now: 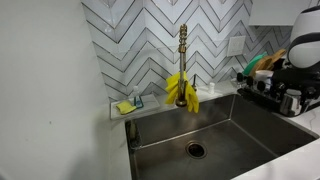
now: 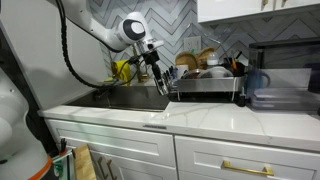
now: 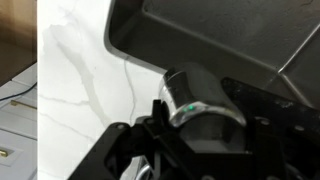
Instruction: Place the silver cup right side up on the countertop
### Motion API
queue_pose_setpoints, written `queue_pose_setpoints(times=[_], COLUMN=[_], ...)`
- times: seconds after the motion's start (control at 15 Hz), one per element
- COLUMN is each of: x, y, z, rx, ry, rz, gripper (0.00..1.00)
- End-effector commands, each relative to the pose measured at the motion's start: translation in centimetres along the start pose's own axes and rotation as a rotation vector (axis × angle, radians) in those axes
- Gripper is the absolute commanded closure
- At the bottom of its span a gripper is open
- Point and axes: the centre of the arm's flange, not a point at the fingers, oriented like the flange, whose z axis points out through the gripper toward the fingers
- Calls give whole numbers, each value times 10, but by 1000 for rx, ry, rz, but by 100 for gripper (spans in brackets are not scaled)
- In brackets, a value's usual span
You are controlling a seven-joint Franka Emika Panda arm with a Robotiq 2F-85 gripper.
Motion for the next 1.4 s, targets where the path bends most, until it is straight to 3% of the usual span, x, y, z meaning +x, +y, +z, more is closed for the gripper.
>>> queue_pose_setpoints(times=[0.0,0.53,1.33], x=[-3,8,21], y=[13,23,33], z=[7,-43,-80], rx=[-15,-5,2], ry=[12,56,114], rz=[12,30,54], gripper=[58,58,58])
